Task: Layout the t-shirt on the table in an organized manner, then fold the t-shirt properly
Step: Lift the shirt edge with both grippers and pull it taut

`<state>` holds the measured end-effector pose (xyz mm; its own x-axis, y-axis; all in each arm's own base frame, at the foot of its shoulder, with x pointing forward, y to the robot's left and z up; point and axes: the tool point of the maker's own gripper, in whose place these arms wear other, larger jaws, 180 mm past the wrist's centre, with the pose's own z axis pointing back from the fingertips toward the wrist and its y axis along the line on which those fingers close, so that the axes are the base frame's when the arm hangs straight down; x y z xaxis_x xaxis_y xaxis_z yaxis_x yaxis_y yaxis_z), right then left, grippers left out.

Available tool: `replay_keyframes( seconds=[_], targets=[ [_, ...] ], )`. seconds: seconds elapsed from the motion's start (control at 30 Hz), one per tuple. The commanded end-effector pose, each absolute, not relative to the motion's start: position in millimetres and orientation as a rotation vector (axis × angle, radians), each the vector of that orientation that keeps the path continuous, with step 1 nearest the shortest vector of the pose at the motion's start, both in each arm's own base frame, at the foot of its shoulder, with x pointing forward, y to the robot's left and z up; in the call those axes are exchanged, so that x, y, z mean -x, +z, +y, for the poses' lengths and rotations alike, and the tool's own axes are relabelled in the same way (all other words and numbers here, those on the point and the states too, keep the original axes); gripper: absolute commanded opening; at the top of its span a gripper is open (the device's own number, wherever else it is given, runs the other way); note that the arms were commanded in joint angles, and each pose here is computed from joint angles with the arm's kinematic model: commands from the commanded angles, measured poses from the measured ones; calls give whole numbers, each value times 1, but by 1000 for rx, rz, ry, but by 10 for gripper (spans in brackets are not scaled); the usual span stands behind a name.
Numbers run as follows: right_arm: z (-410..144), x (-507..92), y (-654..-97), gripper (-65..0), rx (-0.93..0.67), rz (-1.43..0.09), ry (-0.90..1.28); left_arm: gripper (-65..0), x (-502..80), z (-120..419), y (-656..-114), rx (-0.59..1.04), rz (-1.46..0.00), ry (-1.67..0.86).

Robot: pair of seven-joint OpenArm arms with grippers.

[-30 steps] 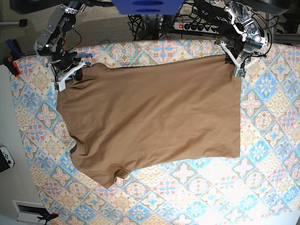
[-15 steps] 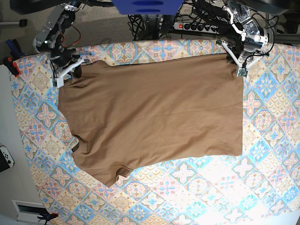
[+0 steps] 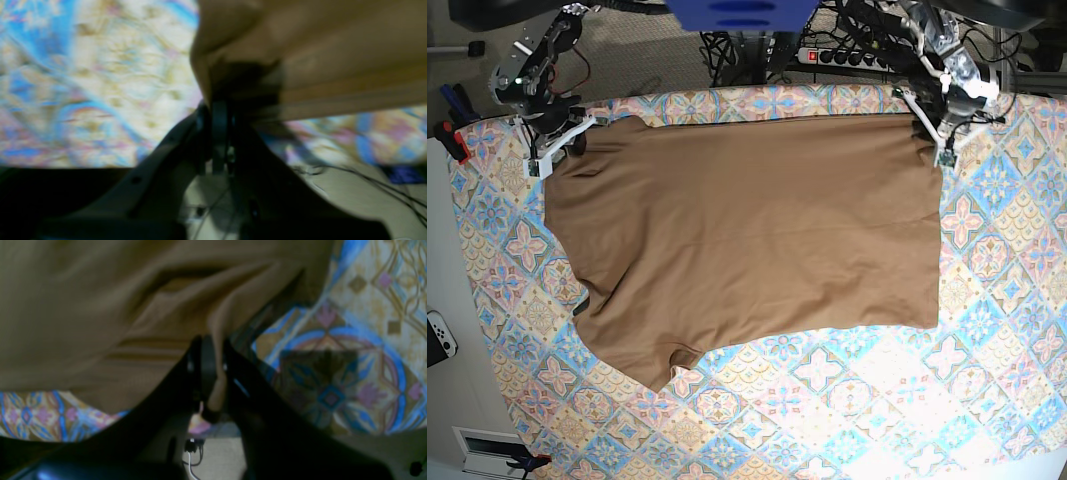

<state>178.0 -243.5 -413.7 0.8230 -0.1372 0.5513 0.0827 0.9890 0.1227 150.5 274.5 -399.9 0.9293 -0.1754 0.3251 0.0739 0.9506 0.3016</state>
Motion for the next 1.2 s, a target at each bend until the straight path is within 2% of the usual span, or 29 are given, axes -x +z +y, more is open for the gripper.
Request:
replay_keyframes(
  seconds=[0.0,0.37,0.63,1.17],
  targets=[
    [-250,-185,-403,-650,-71,-632,-110,-650,-157,283,-390,-337,-376,-124],
    [-248,-188,-401,-650,-73,-643,-103,-650,-175,290,-373,-422,-392,-113],
    [-248,-192,-395,-650,-65,-660,-93,-650,-168,304,-367,-472,-269,-73],
    [-229,-199,-397,-650,-103,-658,-47,-650,-188,322,-339,-629,-231,-27]
  ],
)
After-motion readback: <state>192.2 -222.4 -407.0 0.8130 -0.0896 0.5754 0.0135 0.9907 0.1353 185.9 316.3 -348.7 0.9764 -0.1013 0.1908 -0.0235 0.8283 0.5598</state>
